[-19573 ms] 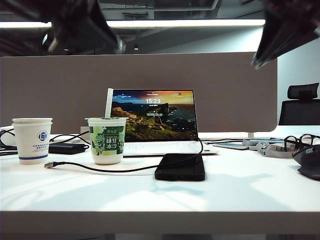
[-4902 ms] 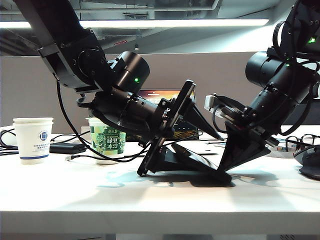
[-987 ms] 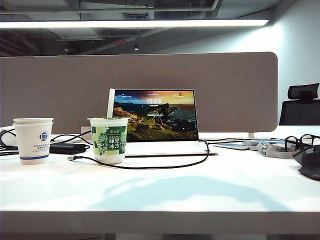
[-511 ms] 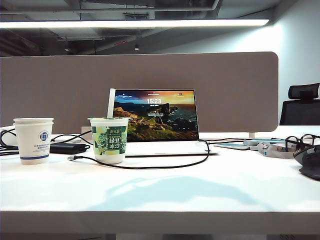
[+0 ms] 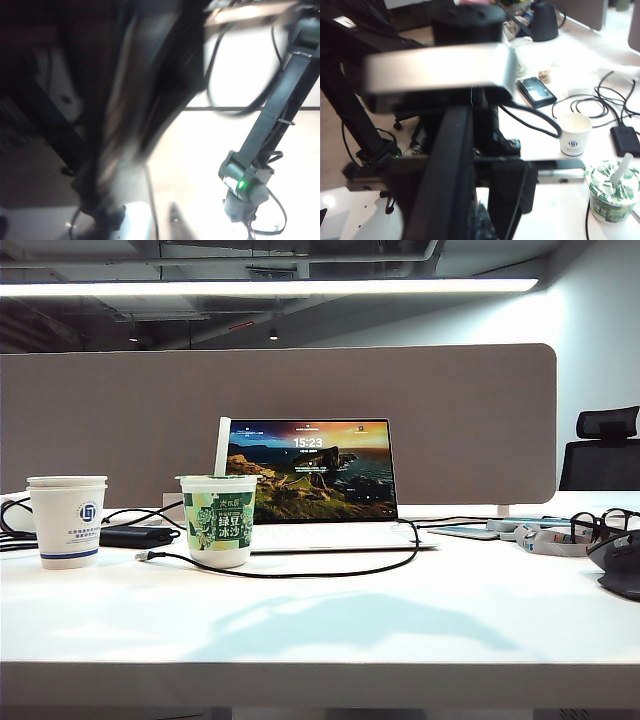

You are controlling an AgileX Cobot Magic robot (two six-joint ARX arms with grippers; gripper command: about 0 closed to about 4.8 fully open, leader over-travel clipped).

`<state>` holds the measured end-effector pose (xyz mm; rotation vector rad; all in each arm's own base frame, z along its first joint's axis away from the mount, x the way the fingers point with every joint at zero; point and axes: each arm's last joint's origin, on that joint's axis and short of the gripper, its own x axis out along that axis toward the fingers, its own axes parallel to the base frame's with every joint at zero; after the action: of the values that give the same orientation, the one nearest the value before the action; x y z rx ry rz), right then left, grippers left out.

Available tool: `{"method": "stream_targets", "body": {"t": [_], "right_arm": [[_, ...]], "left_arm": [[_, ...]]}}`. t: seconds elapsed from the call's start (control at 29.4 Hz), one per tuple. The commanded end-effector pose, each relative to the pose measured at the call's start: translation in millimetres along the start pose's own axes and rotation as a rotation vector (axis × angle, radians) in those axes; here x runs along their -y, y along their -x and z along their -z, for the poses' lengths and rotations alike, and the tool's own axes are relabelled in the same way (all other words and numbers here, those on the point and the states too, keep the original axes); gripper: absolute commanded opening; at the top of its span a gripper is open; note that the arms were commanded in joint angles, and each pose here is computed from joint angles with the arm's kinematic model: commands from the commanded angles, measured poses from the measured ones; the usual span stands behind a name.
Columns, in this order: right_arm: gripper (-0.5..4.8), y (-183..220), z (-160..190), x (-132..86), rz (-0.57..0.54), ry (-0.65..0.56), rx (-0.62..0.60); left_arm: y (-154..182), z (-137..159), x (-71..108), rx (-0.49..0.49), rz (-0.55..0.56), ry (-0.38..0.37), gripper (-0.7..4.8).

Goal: Pick up the black phone, pick up the charger plug, insert the charger plug into the phone's charging port, and finally place the connected phone back on the desk.

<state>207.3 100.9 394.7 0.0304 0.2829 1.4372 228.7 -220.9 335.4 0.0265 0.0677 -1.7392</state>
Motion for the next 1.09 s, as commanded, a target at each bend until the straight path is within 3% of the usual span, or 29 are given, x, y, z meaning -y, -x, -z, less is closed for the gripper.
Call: {"method": "stream_targets", "body": {"t": [0.03,0.14,0.24,0.54,0.89,1.09], "right_arm": [[-0.01,5,-8,-10,-0.003,0.053,0.029],[-0.01,12,-14,-19,0.003,0.087,0.047],[-0.01,30,-25,-31,0.060,0.152,0.090],[-0.01,53,-61,-51,0.111,0.321,0.297],[-0.01,62,-85,-64,0.140,0.449,0.485],[-0.01,62,-92,-66,0.190,0.479,0.593]], "left_arm": [[1,-6,1.1,0.019,0.006,-0.036,1.71],[2,-8,0.6,0.027,-0.001,-0.050,1.91],[2,-14,0.4,0.063,-0.008,-0.053,3.79],[6,-40,1.7,0.258,-0.109,-0.064,3.82],[14,-63,9.4,0.471,-0.159,-0.133,3.83],[15,-65,10.5,0.504,-0.163,-0.105,4.49]]}}
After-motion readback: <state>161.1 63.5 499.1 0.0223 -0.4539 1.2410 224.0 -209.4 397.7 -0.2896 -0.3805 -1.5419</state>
